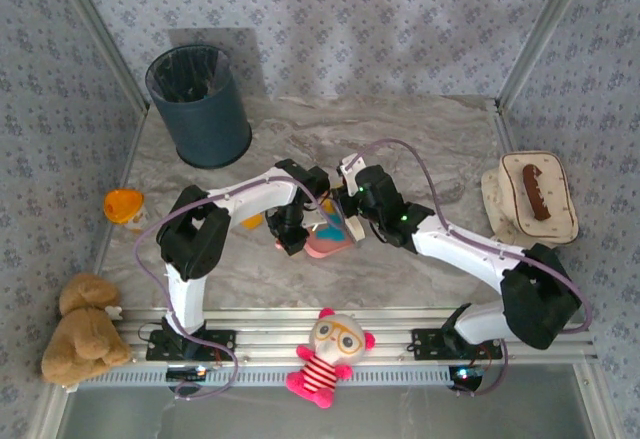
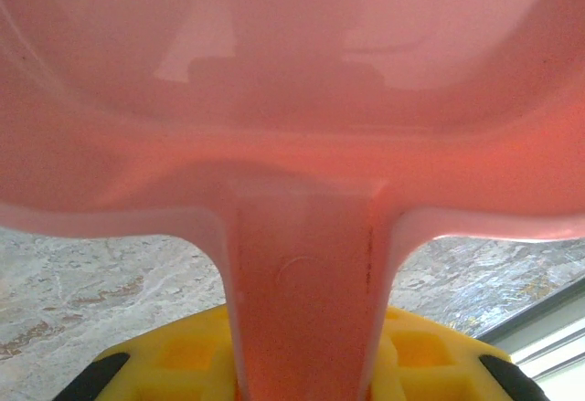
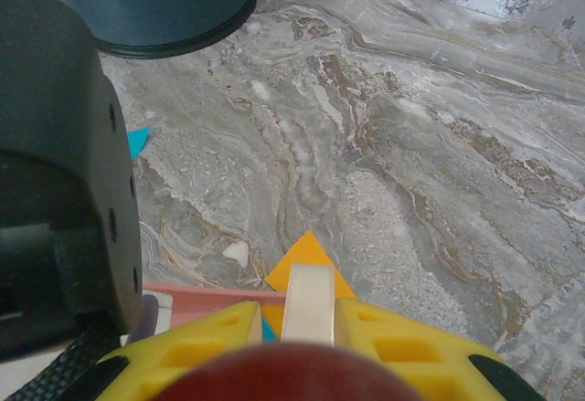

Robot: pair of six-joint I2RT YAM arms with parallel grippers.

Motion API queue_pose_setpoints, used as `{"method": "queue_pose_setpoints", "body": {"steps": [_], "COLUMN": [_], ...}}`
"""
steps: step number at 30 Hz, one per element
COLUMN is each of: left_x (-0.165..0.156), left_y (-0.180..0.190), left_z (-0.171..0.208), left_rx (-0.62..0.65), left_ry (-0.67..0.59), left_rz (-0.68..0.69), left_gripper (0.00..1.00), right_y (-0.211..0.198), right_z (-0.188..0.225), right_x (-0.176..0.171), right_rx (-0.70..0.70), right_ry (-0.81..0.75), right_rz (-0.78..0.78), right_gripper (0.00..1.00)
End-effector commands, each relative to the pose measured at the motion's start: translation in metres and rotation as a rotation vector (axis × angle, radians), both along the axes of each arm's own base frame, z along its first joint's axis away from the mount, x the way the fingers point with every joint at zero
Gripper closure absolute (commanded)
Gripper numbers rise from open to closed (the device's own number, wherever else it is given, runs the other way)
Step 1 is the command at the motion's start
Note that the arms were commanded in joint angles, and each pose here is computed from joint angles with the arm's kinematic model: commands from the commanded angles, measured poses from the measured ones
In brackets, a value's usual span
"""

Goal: Sweep away the paper scraps from the table

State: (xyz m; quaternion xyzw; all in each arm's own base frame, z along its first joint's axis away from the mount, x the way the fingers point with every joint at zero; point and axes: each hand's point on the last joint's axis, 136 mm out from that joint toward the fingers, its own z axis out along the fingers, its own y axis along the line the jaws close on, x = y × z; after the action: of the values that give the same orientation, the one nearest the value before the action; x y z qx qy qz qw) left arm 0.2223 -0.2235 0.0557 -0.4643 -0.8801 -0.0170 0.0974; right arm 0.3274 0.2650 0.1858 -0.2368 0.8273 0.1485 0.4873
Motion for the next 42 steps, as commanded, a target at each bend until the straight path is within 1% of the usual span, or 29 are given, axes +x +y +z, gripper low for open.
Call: {"method": "queue_pose_setpoints", "body": {"steps": [1, 6, 11, 16, 20, 24, 28, 33, 38, 42], "left_x": [0.001, -0.003, -0.003, -0.002, -0.002, -0.001, 0.002, 0.005, 0.005, 0.004], "left_y": [0.002, 0.008, 0.015, 0.026, 0.034, 0.037, 0.041, 0.042, 0.042, 0.040], "left_z": [-0.002, 0.001, 0.008, 0.010, 0.013, 0.014, 0.014, 0.010, 0.006, 0.003], "left_rx": [0.010, -0.012, -0.046, -0.043, -0.037, -0.034, -0.030, -0.029, -0.023, -0.023], "left_ry": [-0.022, -0.037, -0.061, -0.067, -0.065, -0.064, -0.062, -0.050, -0.031, -0.019], "left_rz": [0.006, 0.029, 0.059, 0.096, 0.115, 0.128, 0.144, 0.164, 0.168, 0.165], "left_gripper": [1.00, 1.00, 1.00, 1.00, 1.00, 1.00, 1.00, 1.00, 1.00, 1.00], "right_y": [0.012, 0.003, -0.009, -0.025, -0.035, -0.039, -0.033, -0.017, 0.002, 0.016], "right_z": [0.038, 0.045, 0.042, 0.044, 0.042, 0.036, 0.031, 0.020, 0.010, 0.002], "right_x": [-0.009, -0.006, 0.005, 0.024, 0.043, 0.066, 0.084, 0.096, 0.096, 0.087], "right_rx": [0.081, 0.101, 0.122, 0.126, 0.101, 0.047, 0.010, -0.042, -0.088, -0.102], "right_ry": [-0.055, -0.083, -0.083, -0.112, -0.119, -0.134, -0.147, -0.132, -0.109, -0.078], "right_rz": [0.031, -0.011, -0.080, -0.157, -0.205, -0.214, -0.191, -0.144, -0.070, -0.003], "right_gripper": [1.00, 1.00, 1.00, 1.00, 1.00, 1.00, 1.00, 1.00, 1.00, 1.00]}}
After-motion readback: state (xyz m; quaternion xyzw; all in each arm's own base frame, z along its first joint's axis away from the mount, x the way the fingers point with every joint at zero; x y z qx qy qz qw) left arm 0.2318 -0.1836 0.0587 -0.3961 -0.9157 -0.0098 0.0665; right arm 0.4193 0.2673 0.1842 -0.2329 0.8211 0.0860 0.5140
